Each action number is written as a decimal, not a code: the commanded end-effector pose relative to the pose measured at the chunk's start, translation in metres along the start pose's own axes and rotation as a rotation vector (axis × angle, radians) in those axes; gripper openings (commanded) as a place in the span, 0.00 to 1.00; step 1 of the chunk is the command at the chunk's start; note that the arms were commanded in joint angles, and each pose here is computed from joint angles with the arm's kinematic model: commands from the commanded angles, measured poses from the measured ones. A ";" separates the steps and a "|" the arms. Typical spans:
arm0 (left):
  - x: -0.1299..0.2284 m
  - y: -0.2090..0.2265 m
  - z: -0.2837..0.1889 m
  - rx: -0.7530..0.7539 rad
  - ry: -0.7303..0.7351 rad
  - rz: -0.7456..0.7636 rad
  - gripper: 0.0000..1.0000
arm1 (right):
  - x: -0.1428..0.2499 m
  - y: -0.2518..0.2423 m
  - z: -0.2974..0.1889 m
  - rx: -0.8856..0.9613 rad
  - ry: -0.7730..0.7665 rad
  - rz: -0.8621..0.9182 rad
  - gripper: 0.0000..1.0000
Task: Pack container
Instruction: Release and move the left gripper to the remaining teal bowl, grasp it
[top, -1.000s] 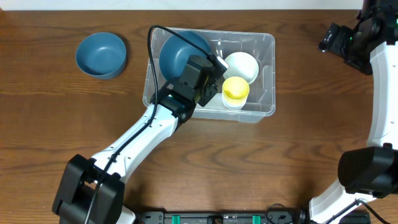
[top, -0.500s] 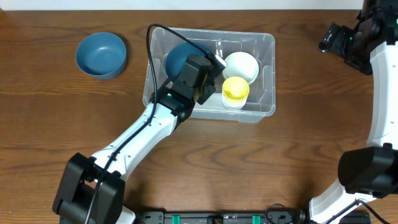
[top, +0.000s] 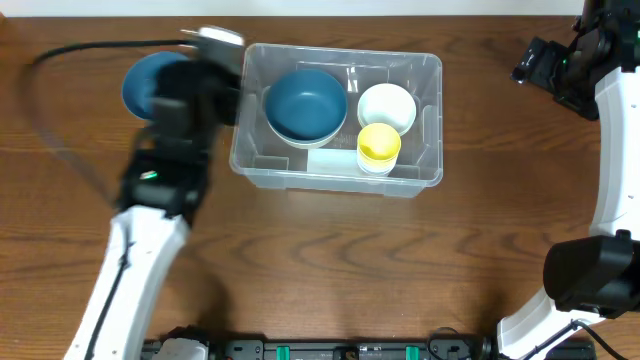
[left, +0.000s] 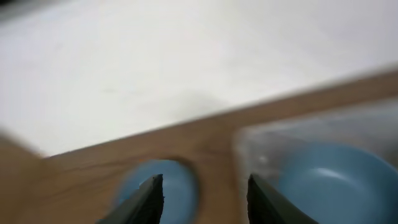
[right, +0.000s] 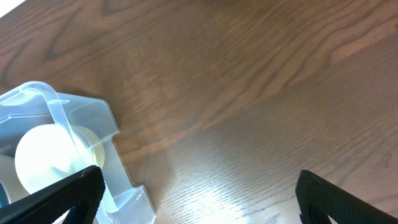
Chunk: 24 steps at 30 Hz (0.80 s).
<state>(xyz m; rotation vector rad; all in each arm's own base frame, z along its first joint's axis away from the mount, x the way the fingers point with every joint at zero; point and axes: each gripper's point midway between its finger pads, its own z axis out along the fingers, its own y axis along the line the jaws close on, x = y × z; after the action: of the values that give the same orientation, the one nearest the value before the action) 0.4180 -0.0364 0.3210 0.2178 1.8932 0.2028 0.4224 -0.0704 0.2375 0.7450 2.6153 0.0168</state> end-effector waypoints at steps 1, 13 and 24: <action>0.024 0.042 0.015 -0.094 0.073 -0.047 0.44 | -0.005 -0.001 -0.010 -0.003 -0.029 0.001 0.99; 0.117 0.047 0.105 -0.035 0.264 -0.084 0.44 | -0.005 -0.001 -0.010 -0.003 -0.029 0.001 0.99; 0.195 0.026 0.144 0.037 0.433 0.065 0.44 | -0.004 -0.001 -0.010 -0.003 -0.029 0.000 0.99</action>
<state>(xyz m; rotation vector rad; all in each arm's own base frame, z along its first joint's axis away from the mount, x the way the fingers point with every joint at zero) 0.4925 0.0415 0.1209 0.1689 2.2909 0.2451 0.4224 -0.0704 0.2376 0.7451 2.6153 0.0162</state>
